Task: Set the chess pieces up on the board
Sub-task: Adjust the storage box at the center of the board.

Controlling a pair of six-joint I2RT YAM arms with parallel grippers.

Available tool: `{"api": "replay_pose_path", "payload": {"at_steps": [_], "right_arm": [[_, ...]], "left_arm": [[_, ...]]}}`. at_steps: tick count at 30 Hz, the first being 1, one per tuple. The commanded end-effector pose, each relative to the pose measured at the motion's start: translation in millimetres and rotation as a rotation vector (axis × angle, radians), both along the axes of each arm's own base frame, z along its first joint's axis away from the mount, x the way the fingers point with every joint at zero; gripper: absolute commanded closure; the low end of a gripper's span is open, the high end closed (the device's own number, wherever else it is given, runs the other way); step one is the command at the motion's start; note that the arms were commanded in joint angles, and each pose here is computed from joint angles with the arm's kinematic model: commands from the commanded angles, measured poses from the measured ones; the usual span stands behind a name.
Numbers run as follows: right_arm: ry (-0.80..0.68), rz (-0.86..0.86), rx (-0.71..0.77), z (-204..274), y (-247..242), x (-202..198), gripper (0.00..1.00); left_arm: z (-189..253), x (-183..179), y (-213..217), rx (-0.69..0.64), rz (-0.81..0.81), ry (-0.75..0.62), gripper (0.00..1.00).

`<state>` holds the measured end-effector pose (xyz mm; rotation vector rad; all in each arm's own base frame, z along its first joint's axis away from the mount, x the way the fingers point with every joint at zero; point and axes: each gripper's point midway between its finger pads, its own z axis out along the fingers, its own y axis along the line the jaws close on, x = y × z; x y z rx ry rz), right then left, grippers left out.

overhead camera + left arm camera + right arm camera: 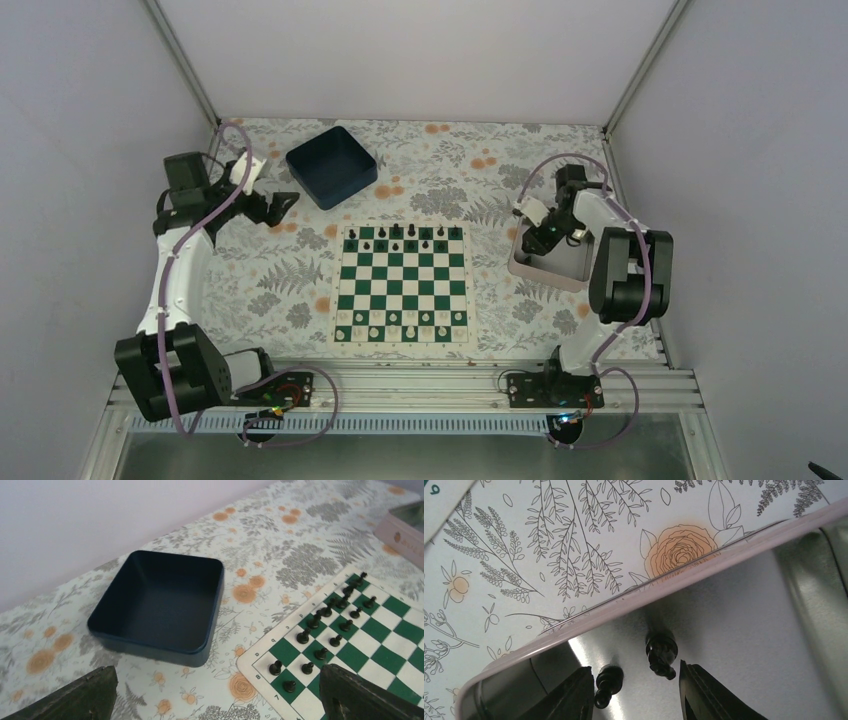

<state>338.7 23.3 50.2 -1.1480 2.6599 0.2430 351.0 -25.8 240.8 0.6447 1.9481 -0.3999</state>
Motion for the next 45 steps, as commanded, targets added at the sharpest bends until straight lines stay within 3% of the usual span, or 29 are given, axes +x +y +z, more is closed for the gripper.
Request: {"api": "replay_pose_path", "payload": {"at_steps": [1, 4, 8, 10, 14, 17, 24, 35, 45], "right_arm": [[-0.079, 0.006, 0.029, 25, 3, 0, 0.53], [-0.137, -0.015, 0.036, 43, -2, -1, 0.52], [-0.193, -0.077, 0.015, 55, -19, 1, 0.52], [-0.191, -0.108, 0.008, 56, -27, -2, 0.59], [-0.152, -0.126, -0.012, 51, -38, -20, 0.82], [-0.137, -0.127, -0.023, 46, -38, -33, 0.88], [-0.037, -0.089, 0.042, 25, -19, -67, 0.96], [0.079, 0.017, 0.111, -2, 24, -91, 0.96], [0.205, 0.156, 0.207, -3, 70, -128, 0.95]], "left_arm": [[23, 9, -44, 0.068, -0.140, -0.052, 0.00], [24, 18, -92, 0.185, -0.222, -0.049, 0.00], [29, 30, -156, 0.246, -0.348, -0.041, 0.00], [26, 29, -195, 0.279, -0.420, -0.043, 0.00], [5, 17, -260, 0.366, -0.535, -0.047, 0.00], [-14, 7, -298, 0.410, -0.608, -0.044, 0.00], [-2, -5, -369, 0.398, -0.698, -0.114, 0.00], [4, -15, -439, 0.332, -0.699, -0.178, 0.00], [-30, -42, -466, 0.317, -0.789, -0.087, 0.00]]}}
